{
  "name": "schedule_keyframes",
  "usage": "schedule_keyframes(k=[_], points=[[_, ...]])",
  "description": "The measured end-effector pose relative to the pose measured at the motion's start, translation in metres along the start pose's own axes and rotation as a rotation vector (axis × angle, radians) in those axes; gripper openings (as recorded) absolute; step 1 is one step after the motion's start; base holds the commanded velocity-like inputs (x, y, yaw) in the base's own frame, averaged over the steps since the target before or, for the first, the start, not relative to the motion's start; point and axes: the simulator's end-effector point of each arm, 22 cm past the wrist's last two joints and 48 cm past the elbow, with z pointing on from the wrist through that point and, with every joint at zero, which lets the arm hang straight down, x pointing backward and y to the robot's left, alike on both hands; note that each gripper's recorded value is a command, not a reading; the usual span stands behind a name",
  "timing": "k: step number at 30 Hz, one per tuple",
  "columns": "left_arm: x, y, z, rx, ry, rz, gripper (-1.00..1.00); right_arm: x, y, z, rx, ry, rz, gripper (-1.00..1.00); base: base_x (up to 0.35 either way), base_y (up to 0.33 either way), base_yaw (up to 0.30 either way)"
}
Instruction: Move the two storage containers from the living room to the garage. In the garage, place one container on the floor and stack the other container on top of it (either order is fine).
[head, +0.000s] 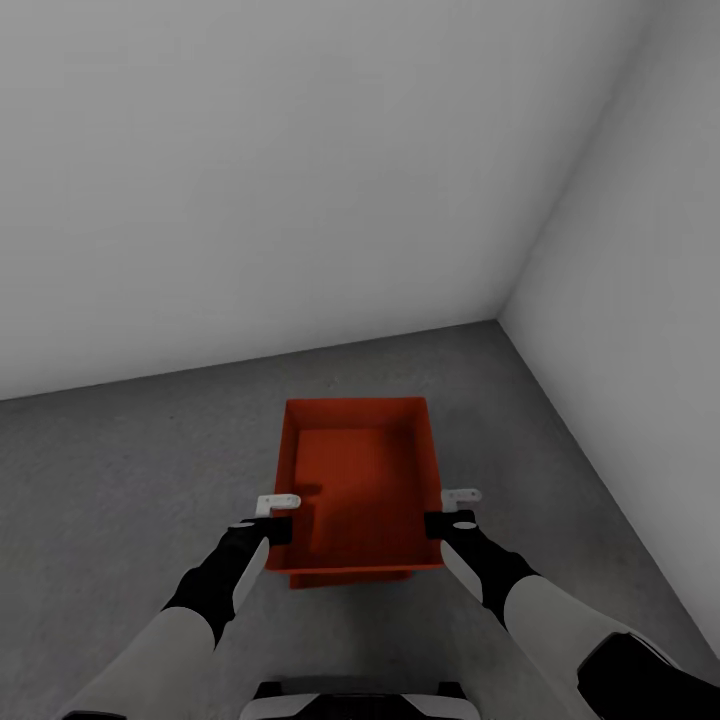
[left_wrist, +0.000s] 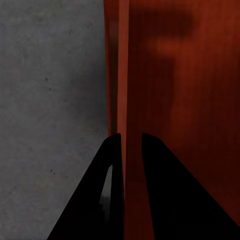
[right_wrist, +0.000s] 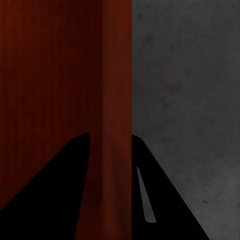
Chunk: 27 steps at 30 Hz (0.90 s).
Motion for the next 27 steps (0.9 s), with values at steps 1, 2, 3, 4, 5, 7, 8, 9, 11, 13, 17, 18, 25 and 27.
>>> schedule_keyframes(k=[1,2,3,4,5,7,8,9,11,13,17,18,25,27], points=[[0.0,0.0,0.0,0.0,0.0,0.0,-1.0,0.0,0.0,0.0,0.0,0.0,0.0,-1.0,0.0,0.0,0.0],[0.0,0.0,0.0,0.0,0.0,0.0,-1.0,0.0,0.0,0.0,0.0,0.0,0.0,-1.0,0.0,0.0,0.0],[0.0,0.0001,0.0,0.0,0.0,0.0,-1.0,0.0,0.0001,0.0,0.0,0.0,0.0,-1.0,0.0,0.0,0.0],[0.0,0.0001,0.0,0.0,0.0,0.001,-1.0,0.0001,0.0001,0.0,0.0,0.0,0.0,-1.0,0.0,0.0,0.0],[0.0,0.0,0.0,0.0,0.0,0.001,-1.0,0.0001,0.0001,0.0,0.0,0.0,0.0,-1.0,0.0,0.0,0.0],[0.0,0.0,0.0,0.0,0.0,0.001,-1.0,0.0001,0.0,0.0,0.0,0.0,0.0,-1.0,0.0,0.0,0.0],[0.0,0.0,0.0,0.0,0.0,0.001,-1.0,0.0001,0.0,0.0,0.0,0.0,0.0,-1.0,0.0,0.0,0.0],[0.0,0.0,0.0,0.0,0.0,0.001,-1.0,0.0001,0.0,0.0,0.0,0.0,0.0,-1.0,0.0,0.0,0.0],[0.0,0.0,0.0,0.0,0.0,0.0,-1.0,0.0001,0.0,0.0,0.0,0.0,0.0,-1.0,0.0,0.0,0.0],[-0.0002,0.0,0.0,0.0,0.0,0.0,-1.0,-0.0001,0.0,0.0,0.0,0.0,0.0,-1.0,0.0,0.0,0.0],[-0.0004,0.0001,-0.0002,-0.001,0.0,0.001,-1.0,0.0,0.0,0.0,0.0,0.0,0.001,-1.0,0.0,0.0,0.0],[-0.0004,0.0001,-0.0002,-0.001,0.0,0.001,-1.0,0.0,0.0,0.0,0.0,0.0,0.001,-1.0,0.0,0.0,0.0],[-0.0004,0.0001,-0.0002,-0.001,0.0,0.0,-1.0,-0.0001,0.0,0.0,0.0,0.0,0.001,-1.0,0.0,0.0,0.024],[-0.0005,0.0001,-0.0002,-0.001,0.0,0.0,-1.0,-0.0002,0.0,0.0,0.0,0.0,0.0,-1.0,0.0,0.0,0.166]])
